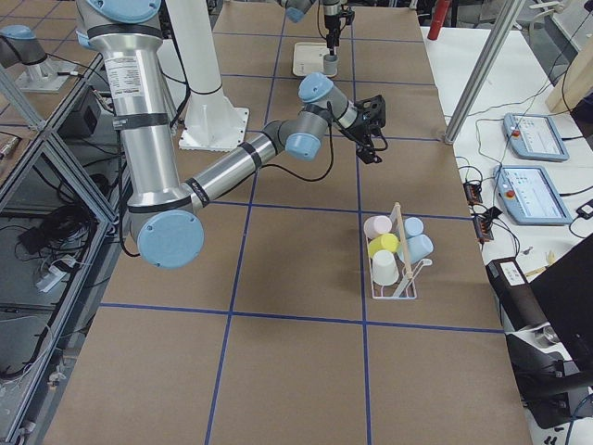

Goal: Transfer IKEA cup to right arm and place on rack

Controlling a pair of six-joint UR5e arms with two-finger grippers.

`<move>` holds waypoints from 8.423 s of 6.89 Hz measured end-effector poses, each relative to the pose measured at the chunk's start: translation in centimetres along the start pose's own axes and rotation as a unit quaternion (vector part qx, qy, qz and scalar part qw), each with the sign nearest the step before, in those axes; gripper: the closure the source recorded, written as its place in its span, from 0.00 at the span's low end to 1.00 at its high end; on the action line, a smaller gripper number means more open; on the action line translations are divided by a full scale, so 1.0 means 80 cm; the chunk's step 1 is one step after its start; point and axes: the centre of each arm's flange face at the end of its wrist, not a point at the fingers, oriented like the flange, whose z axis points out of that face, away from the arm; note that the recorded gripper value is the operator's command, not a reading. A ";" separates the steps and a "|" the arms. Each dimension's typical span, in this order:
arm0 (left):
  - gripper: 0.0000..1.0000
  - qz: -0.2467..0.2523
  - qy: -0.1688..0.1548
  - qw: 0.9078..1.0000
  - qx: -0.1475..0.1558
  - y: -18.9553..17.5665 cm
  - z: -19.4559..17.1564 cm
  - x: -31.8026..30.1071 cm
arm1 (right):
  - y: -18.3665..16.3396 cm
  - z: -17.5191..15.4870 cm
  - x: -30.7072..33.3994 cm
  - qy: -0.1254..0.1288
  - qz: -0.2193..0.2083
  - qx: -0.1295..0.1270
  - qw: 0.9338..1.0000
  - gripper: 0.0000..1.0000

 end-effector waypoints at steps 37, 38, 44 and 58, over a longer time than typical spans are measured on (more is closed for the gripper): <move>1.00 -0.331 0.590 0.723 0.142 -0.060 -0.196 0.490 | 0.093 -0.132 -0.244 -0.306 0.488 -0.207 0.791 0.00; 1.00 -0.330 0.592 0.721 0.141 -0.060 -0.199 0.490 | 0.094 -0.131 -0.244 -0.305 0.488 -0.207 0.791 0.00; 1.00 -0.331 0.596 0.720 0.134 -0.055 -0.199 0.499 | 0.093 -0.132 -0.247 -0.306 0.494 -0.210 0.786 0.01; 0.00 -0.315 0.541 0.758 0.184 -0.080 -0.197 0.464 | 0.077 -0.099 -0.230 -0.294 0.462 -0.149 0.823 1.00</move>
